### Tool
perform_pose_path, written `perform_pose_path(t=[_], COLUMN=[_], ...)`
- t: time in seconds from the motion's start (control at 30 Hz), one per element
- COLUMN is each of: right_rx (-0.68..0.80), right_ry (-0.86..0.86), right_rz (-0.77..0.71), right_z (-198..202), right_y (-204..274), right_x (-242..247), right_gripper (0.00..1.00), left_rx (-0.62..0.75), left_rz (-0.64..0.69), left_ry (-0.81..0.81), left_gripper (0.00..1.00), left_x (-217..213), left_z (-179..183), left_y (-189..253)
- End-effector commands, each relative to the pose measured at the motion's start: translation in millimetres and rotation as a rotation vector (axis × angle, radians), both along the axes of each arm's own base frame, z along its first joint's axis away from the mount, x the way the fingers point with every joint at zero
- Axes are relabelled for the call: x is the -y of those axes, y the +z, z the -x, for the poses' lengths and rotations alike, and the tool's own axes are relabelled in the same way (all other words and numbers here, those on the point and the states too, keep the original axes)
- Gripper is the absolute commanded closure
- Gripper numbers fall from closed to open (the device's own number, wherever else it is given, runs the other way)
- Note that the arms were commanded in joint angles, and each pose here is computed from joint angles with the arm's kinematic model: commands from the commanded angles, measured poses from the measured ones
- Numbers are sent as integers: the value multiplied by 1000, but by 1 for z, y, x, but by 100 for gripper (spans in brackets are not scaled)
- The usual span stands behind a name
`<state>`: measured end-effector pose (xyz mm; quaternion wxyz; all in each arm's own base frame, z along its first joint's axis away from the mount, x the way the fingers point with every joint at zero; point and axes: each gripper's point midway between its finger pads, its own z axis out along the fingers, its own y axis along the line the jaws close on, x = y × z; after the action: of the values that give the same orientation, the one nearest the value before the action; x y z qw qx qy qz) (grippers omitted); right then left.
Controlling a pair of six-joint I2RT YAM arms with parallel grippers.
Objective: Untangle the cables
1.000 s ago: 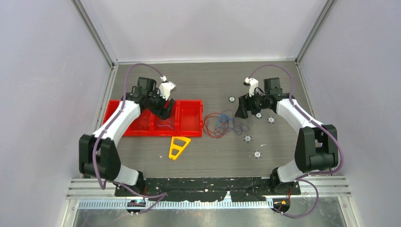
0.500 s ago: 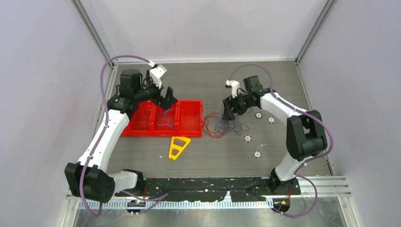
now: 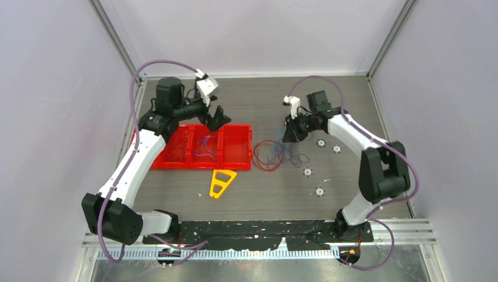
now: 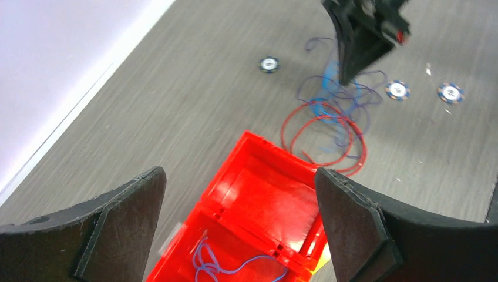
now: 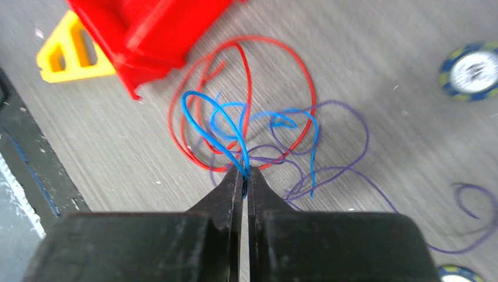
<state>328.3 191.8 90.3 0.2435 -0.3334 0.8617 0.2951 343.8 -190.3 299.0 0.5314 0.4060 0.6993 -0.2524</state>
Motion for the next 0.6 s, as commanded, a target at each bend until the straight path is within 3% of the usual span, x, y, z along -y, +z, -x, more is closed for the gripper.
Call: perform_pose_path(t=[0.0, 0.17, 0.33, 0.57], right_rx=[189, 194, 137, 156], right_ry=[8, -70, -174, -219], right_rz=[-187, -321, -402, -471], right_z=[-3, 1, 1, 3], right_y=[91, 125, 137, 150], right_x=[-13, -17, -13, -3], right_gripper=[95, 95, 95, 95], left_rx=[96, 130, 106, 9], left_rz=[-53, -32, -24, -18], left_ry=[-203, -344, -440, -414], left_gripper=[1, 4, 26, 58], left_x=[41, 93, 135, 166], left_z=[27, 49, 65, 57], left_y=[-9, -27, -48, -89])
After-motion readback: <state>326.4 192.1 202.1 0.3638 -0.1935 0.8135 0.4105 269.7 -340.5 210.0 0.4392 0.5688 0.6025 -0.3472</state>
